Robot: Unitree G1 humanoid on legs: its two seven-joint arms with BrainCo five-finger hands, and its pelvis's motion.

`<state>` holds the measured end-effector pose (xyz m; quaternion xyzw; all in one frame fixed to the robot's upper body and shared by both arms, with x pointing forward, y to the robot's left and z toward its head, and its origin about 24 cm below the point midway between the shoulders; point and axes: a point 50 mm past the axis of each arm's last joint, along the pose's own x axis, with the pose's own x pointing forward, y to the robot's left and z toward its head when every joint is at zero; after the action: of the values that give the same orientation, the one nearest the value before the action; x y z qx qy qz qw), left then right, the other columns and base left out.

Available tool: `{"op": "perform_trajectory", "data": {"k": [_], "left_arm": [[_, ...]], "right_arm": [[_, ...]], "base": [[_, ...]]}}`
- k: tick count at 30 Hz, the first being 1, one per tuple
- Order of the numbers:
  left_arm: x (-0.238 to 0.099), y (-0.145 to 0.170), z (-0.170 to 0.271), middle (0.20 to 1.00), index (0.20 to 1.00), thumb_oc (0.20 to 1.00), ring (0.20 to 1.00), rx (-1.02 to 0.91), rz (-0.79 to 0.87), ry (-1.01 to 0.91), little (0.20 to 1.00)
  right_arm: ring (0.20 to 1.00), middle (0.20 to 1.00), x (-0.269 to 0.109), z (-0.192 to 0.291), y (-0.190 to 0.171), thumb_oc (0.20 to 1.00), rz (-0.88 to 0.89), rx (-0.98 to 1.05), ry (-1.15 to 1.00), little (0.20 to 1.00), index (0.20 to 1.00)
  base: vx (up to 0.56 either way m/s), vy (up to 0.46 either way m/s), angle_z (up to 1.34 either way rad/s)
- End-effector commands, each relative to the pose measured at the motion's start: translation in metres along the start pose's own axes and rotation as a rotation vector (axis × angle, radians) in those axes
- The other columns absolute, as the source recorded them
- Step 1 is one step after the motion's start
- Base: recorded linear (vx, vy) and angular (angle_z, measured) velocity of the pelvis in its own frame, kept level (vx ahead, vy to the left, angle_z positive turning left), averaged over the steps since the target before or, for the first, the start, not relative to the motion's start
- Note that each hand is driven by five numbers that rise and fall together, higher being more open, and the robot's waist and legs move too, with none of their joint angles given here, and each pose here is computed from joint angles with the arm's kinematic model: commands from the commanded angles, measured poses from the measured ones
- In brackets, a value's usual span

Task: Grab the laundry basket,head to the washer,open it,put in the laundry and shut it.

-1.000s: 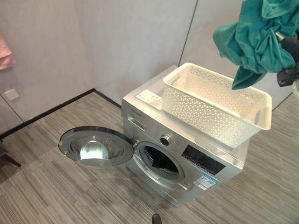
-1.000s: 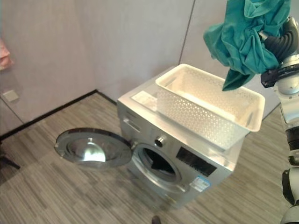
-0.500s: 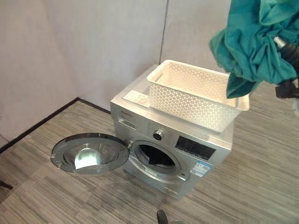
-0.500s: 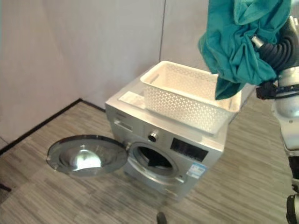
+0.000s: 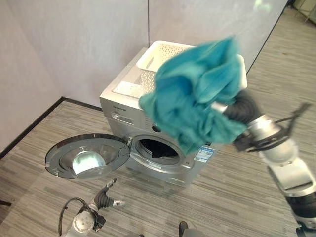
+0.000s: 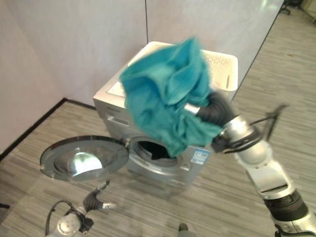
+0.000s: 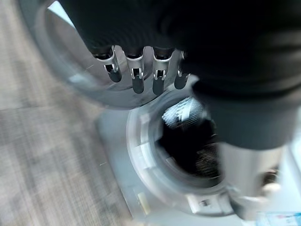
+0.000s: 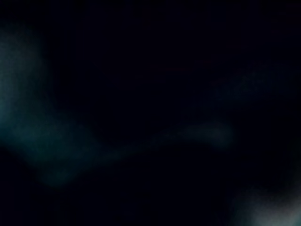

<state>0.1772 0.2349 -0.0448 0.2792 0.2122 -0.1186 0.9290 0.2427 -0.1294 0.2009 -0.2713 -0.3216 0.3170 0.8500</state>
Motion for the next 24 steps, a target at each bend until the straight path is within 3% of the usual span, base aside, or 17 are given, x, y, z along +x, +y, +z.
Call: {"op": "perform_trajectory", "data": {"k": [1, 5, 9, 10, 17, 24], "left_arm": [[-0.004, 0.024, 0.012, 1.000, 1.000, 1.000, 1.000, 0.058, 0.011, -0.078, 1.000], [-0.002, 0.027, 0.062, 1.000, 1.000, 1.000, 1.000, 0.106, -0.056, -0.306, 1.000], [-0.001, 0.022, 0.080, 1.000, 1.000, 1.000, 1.000, 0.116, -0.115, -0.379, 1.000], [0.000, 0.008, 0.095, 1.000, 1.000, 1.000, 1.000, 0.074, -0.205, -0.441, 1.000], [0.013, -0.022, 0.131, 1.000, 1.000, 1.000, 1.000, 0.106, -0.371, -0.556, 1.000], [0.026, -0.033, 0.133, 1.000, 1.000, 1.000, 1.000, 0.138, -0.396, -0.554, 1.000]], "right_arm": [[0.200, 0.200, 0.012, 0.020, -0.004, 0.200, 0.007, 0.090, -0.145, 0.200, 0.200], [0.200, 0.200, 0.013, 0.012, 0.025, 0.200, 0.131, 0.249, -0.117, 0.200, 0.200], [0.200, 0.200, 0.014, 0.009, 0.033, 0.200, 0.162, 0.290, -0.101, 0.200, 0.200], [0.200, 0.200, 0.015, 0.002, 0.039, 0.200, 0.170, 0.315, -0.071, 0.200, 0.200], [0.200, 0.200, -0.009, -0.010, 0.038, 0.200, 0.168, 0.279, 0.048, 0.200, 0.200], [0.200, 0.200, -0.047, -0.028, 0.025, 0.200, 0.187, 0.150, 0.247, 0.200, 0.200]], "base": [[-0.01, -0.045, -0.07], [-0.01, -0.059, 0.01], [-0.02, -0.064, 0.06], [-0.01, -0.061, 0.02], [-0.03, -0.053, 0.05], [-0.09, -0.031, -0.05]]}}
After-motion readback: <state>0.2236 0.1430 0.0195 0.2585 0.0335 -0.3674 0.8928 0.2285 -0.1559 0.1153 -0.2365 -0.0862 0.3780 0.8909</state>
